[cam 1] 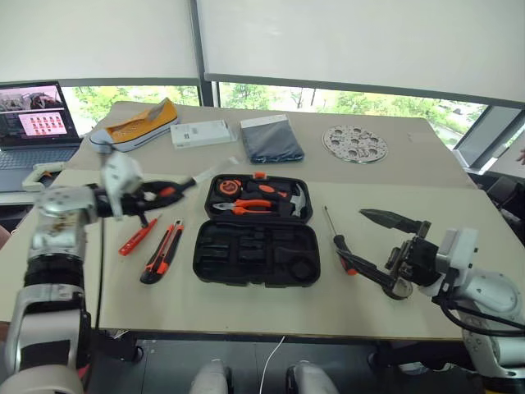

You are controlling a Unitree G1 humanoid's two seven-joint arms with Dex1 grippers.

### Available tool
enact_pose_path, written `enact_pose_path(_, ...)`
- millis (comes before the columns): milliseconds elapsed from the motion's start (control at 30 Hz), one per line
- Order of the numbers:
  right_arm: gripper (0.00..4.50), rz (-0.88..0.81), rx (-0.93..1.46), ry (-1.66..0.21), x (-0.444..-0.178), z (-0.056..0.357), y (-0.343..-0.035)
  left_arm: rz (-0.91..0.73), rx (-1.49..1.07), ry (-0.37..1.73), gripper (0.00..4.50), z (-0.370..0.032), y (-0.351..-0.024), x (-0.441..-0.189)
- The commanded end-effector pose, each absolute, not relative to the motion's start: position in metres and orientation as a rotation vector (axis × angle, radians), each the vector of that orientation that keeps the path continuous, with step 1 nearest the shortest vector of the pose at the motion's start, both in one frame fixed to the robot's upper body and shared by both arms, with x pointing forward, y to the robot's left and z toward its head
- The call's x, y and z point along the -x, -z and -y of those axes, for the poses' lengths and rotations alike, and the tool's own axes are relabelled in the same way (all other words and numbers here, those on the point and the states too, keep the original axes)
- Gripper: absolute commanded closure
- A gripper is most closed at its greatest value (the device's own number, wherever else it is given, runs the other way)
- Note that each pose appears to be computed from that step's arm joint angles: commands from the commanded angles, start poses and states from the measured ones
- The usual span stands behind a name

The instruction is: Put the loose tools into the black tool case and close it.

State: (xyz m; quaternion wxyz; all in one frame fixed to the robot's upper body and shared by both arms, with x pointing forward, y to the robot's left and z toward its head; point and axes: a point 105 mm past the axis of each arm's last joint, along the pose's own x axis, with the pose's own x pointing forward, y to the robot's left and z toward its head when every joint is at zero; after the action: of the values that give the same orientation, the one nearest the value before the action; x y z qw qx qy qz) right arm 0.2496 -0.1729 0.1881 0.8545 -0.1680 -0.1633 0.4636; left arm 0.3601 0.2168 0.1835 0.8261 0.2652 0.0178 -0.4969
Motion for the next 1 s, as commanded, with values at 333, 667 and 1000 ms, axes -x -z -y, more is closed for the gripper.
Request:
enact_pose_path(333,0.0,0.214,0.405,-1.103,-0.251,0.168,-0.192,-0.206,-0.896,1.164,3.62,-0.148,-0.142,-0.365)
enact_pose_path(667,0.0,0.208,0.371,-1.091,-0.244,0.162,-0.189,-0.192,-1.004,1.185,3.62,-0.141,-0.137,-0.374)
enact_pose_path(1000,0.0,0.251,0.321,-1.076,-0.246,0.154,-0.202,-0.183,-1.02,1.167,1.79,-0.141,-0.136,-0.377)
